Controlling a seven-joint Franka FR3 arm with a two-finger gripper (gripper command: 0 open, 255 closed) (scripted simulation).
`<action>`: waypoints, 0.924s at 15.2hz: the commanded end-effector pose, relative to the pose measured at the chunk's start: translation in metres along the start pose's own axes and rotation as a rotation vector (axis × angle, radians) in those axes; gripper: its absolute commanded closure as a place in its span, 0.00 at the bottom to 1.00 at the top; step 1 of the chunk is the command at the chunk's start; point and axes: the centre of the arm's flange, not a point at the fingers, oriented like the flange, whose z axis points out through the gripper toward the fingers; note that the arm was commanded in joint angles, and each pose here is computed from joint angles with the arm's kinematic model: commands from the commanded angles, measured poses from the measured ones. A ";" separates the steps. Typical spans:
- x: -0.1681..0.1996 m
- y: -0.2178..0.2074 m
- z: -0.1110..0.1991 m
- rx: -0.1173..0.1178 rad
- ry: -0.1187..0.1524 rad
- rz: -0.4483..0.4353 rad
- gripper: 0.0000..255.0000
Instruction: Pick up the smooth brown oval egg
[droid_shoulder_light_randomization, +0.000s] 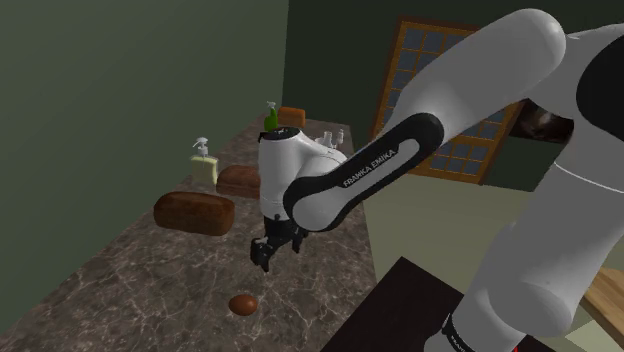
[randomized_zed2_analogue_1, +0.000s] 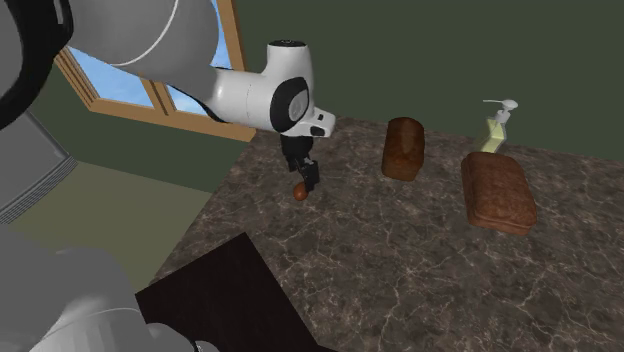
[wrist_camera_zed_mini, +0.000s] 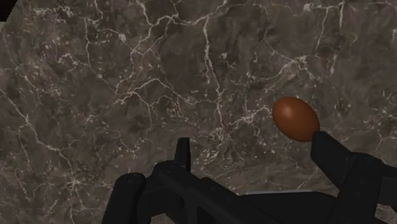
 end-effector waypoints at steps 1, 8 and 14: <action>0.007 -0.020 0.020 -0.006 0.000 0.008 0.00; 0.033 -0.077 0.090 -0.029 -0.002 0.031 0.00; 0.042 -0.099 0.131 -0.037 -0.003 0.040 0.00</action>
